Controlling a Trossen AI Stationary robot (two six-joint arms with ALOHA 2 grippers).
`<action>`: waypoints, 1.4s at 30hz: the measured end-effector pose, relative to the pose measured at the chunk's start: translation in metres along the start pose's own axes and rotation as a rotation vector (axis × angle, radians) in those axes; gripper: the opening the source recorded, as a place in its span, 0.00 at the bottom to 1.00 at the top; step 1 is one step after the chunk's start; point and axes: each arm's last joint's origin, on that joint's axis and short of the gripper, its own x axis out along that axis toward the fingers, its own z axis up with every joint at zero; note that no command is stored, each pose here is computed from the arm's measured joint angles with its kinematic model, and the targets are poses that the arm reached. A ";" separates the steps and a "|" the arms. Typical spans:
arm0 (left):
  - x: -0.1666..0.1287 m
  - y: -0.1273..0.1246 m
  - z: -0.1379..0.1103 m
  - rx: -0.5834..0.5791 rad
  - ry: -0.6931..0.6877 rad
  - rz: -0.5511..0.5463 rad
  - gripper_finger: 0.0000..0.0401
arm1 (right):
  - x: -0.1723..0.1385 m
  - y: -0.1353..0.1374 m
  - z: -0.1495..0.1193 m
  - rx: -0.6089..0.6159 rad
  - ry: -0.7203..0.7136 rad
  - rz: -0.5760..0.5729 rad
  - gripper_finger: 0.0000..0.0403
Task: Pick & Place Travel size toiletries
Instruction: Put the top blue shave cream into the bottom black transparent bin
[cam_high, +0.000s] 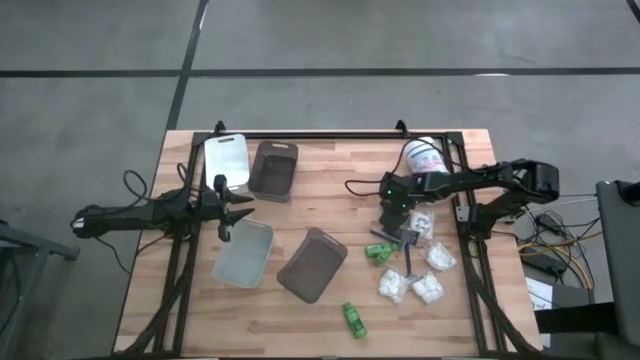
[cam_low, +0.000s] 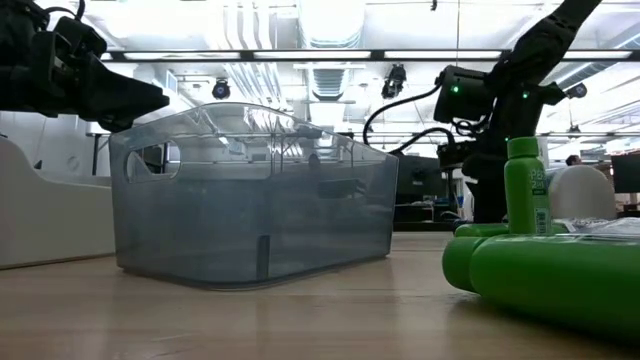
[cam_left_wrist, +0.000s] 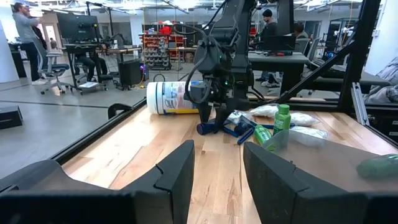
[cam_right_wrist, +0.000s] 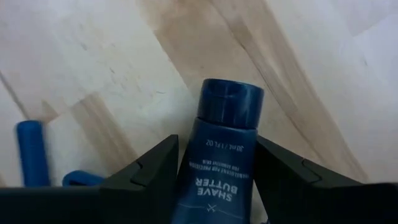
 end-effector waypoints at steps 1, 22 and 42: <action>0.000 0.000 0.000 0.000 0.000 0.000 0.36 | 0.001 0.000 0.000 -0.007 0.006 -0.003 0.48; 0.000 0.000 0.000 0.000 0.000 0.000 0.36 | -0.029 -0.002 -0.004 -0.056 -0.065 0.023 0.18; 0.000 0.000 0.000 0.000 -0.001 0.000 0.36 | -0.069 0.005 0.023 -0.007 -0.503 0.154 0.20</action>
